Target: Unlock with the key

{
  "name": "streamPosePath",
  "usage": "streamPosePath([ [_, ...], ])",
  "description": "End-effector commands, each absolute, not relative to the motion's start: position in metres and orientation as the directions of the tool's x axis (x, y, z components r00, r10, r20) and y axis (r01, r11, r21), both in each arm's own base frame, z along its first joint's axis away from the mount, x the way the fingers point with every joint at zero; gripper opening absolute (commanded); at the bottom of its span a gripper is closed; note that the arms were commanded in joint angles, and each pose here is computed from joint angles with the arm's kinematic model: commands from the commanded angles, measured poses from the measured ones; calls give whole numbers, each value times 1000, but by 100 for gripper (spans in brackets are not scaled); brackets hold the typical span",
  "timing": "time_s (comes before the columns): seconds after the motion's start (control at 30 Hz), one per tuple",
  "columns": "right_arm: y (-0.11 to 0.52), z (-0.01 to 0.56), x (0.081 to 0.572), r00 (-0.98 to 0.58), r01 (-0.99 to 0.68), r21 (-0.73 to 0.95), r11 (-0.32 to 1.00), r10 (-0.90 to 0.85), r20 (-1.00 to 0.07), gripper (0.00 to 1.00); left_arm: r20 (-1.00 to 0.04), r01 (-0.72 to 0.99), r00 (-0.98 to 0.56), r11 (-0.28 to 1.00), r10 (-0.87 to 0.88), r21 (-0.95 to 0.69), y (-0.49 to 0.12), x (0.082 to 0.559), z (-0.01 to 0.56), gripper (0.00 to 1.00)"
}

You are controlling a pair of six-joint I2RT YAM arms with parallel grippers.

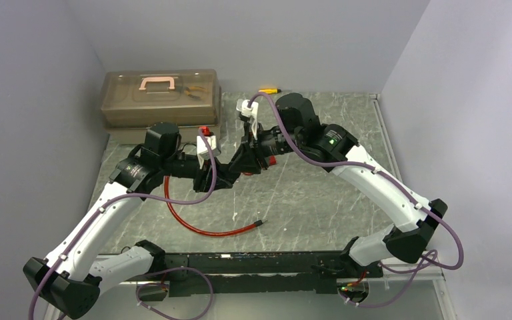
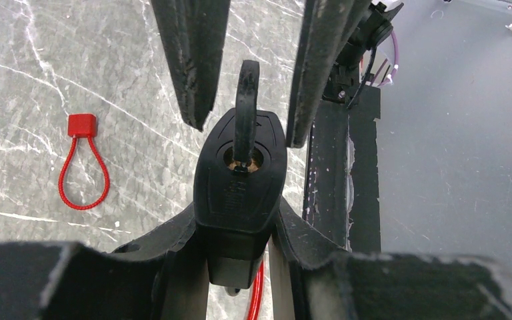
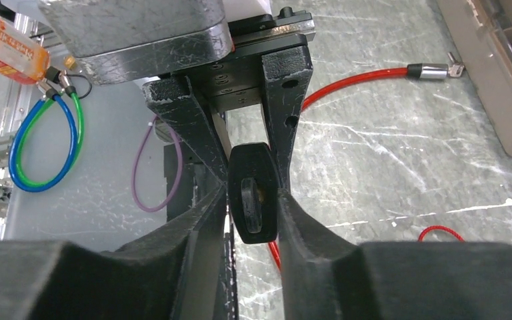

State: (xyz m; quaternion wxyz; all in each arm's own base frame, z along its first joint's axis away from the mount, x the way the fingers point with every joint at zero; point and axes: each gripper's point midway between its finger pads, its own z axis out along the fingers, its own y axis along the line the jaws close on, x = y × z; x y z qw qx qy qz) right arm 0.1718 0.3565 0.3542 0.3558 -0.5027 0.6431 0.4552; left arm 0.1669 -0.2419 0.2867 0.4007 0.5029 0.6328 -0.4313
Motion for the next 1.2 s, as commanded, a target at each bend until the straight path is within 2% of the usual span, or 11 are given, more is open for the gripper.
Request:
streamPosePath([
  [0.0,357,368,171,-200,-980,185,78,-297,-934,33,-970,995,-81,83,227,-64,-247,165,313,0],
  [0.1,357,365,171,-205,-979,188,82,-306,-930,26,-970,994,-79,86,229,-61,-246,166,313,0],
  [0.33,358,356,174,-230,-973,207,105,-328,-916,1,-968,992,-76,120,240,-48,-245,172,312,0],
  [0.67,360,302,186,-419,-902,341,266,-339,-843,0,-954,968,19,232,298,92,-237,203,320,0],
  [0.97,359,278,204,-578,-763,477,436,-131,-806,0,-941,922,95,328,324,205,-228,227,338,0],
  [1.17,358,278,207,-628,-701,540,466,-44,-777,0,-936,900,108,367,335,235,-225,237,343,0],
])
